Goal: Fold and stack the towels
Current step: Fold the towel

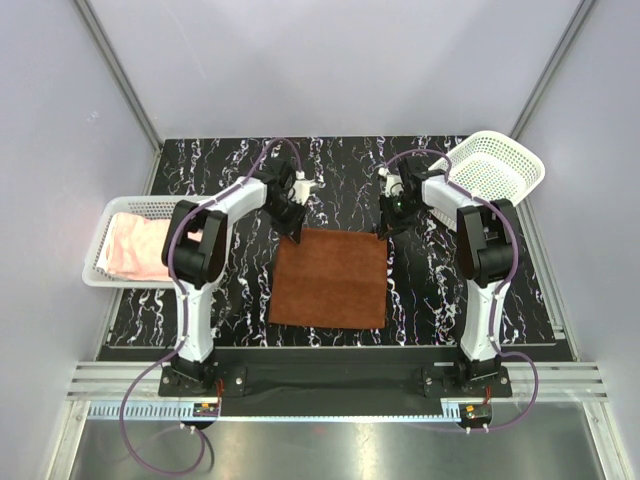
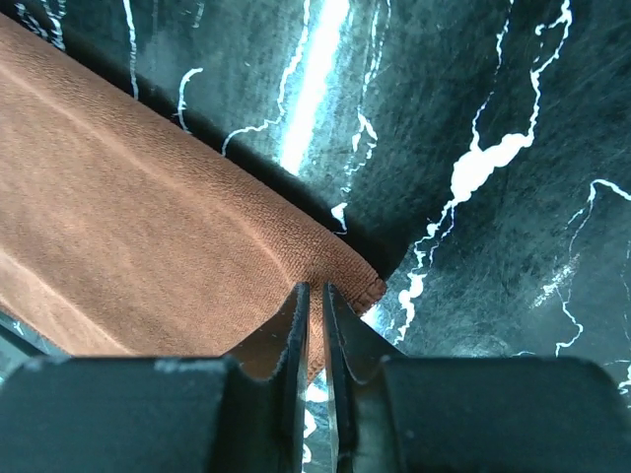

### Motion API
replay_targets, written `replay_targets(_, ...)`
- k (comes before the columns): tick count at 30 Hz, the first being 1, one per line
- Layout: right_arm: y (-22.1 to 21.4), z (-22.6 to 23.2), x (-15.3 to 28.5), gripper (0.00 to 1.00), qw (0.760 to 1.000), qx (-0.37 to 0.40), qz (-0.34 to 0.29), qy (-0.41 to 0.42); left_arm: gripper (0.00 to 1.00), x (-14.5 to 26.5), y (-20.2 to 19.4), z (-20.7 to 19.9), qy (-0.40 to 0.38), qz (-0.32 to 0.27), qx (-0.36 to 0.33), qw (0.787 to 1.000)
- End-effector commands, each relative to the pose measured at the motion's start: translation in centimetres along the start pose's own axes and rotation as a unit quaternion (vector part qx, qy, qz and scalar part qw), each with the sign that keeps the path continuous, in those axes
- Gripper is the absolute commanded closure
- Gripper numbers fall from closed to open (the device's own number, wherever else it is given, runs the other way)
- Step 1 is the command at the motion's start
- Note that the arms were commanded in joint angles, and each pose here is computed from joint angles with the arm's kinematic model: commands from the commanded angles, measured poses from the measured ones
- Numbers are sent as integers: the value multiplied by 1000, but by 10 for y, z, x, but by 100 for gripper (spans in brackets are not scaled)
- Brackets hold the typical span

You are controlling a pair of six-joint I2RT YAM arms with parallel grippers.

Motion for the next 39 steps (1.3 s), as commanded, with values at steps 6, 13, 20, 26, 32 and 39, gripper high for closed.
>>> replay_targets(6,17,-21,11,85,996,-5,-38,-75,78,6,21,26,141,-14,17,990)
replay_targets(13,18,-15,19,77,997,17,-43,-61,68,18,29,25,140,-3,-23,990)
replay_targets(20,12,-13,25,54,997,64,-19,-37,53,34,21,28,151,9,-87,985)
replay_targets(26,14,-17,20,53,996,91,4,0,50,20,14,41,105,13,-76,991)
replay_targets(32,30,-11,26,53,992,125,-11,24,51,11,19,47,87,16,-72,993)
replay_targets(39,25,-12,22,42,990,138,11,40,50,11,28,47,68,-4,-83,994)
Point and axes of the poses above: each gripper's point midway between its finger pads, its own x axis back along the fingers, its own z axis along the line the jaws close on, y = z × x, the point moved 9 cm from there along x, back along the fingers, and after that the axes turned 6 degrees about -x, right-handed, at the moved point
